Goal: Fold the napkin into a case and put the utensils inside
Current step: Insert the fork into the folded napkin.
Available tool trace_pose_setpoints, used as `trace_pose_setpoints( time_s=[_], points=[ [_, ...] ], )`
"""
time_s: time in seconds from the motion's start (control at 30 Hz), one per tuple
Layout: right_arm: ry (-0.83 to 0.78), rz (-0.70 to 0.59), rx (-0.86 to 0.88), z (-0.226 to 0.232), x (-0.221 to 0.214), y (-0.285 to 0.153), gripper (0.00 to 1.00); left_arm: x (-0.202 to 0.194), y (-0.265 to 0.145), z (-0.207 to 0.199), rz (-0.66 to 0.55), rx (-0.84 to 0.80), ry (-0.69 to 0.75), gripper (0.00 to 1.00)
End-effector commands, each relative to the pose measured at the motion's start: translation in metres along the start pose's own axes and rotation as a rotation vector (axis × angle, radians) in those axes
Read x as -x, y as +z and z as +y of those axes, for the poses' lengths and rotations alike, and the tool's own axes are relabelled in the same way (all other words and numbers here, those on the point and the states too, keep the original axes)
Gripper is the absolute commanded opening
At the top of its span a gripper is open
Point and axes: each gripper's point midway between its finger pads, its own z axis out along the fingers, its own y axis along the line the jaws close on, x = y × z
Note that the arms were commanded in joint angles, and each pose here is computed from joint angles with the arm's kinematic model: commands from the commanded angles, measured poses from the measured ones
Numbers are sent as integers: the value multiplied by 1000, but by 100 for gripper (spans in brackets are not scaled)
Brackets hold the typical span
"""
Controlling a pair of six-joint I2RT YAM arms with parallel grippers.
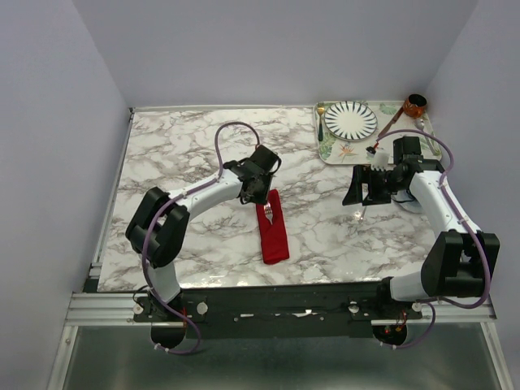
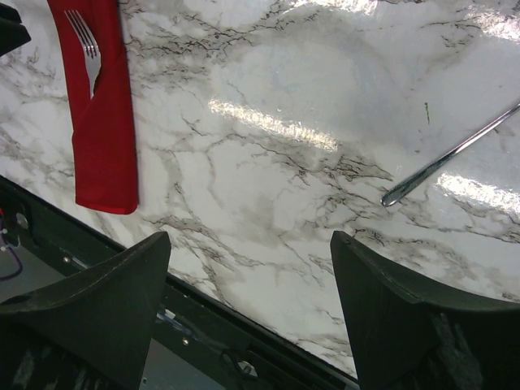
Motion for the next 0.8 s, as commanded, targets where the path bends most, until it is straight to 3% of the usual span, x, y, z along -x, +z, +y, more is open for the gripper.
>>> trace_pose_setpoints(
  time_s=[0.0, 0.17, 0.77],
  points=[
    [3, -25, 21, 3, 3, -2, 88, -9, -2, 16, -6, 80, -37, 45],
    [2, -29, 12, 3, 3, -4, 89, -13, 10, 20, 19, 109, -46, 52],
    [2, -32, -7, 1, -1, -6, 89, -16, 32, 20, 51, 123, -42, 53]
  ],
)
